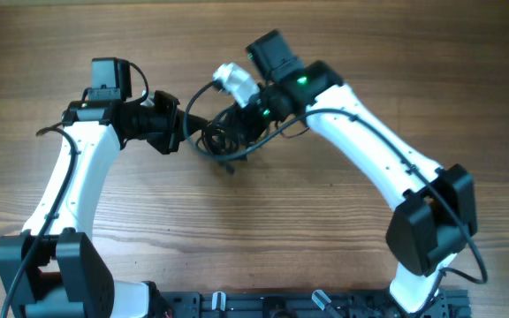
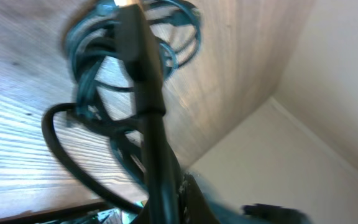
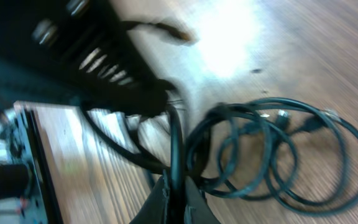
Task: Untangle cables
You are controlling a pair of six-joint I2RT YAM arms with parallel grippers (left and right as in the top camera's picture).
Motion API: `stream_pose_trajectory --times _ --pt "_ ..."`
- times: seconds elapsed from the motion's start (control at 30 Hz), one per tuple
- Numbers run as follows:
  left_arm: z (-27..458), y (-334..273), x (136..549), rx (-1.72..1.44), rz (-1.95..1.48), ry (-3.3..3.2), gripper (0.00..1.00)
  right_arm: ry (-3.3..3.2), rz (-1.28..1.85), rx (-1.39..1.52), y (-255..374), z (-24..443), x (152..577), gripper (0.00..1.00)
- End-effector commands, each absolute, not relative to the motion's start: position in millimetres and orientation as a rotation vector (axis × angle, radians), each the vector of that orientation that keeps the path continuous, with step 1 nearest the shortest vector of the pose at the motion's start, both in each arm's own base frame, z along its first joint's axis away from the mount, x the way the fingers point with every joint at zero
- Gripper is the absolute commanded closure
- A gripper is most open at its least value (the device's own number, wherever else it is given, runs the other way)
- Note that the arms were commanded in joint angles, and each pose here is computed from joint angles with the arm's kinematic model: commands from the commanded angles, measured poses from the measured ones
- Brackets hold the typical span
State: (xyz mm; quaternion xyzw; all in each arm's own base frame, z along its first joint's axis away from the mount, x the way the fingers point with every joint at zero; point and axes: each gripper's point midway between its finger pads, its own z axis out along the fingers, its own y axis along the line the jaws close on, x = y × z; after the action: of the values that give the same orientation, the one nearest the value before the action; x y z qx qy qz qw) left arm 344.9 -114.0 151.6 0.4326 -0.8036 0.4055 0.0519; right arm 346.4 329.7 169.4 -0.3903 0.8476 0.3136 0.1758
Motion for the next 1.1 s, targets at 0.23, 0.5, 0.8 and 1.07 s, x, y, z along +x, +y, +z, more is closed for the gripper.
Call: stream_pose_trajectory --times 0.23,0.5,0.8,1.07 --pt "109 -105 309 1.354 0.705 -2.657 0.96 2.380 0.946 -0.084 190 279 435 0.96" --pt "108 -107 304 1.390 0.671 -2.624 0.96 2.579 0.609 0.045 128 234 424 0.78" --pt "131 -135 333 1.383 0.993 -2.527 0.96 2.387 0.830 -0.916 227 241 357 0.54" --pt "158 -138 335 1.317 1.241 -2.309 0.96 2.025 0.735 -1.636 293 202 313 0.35"
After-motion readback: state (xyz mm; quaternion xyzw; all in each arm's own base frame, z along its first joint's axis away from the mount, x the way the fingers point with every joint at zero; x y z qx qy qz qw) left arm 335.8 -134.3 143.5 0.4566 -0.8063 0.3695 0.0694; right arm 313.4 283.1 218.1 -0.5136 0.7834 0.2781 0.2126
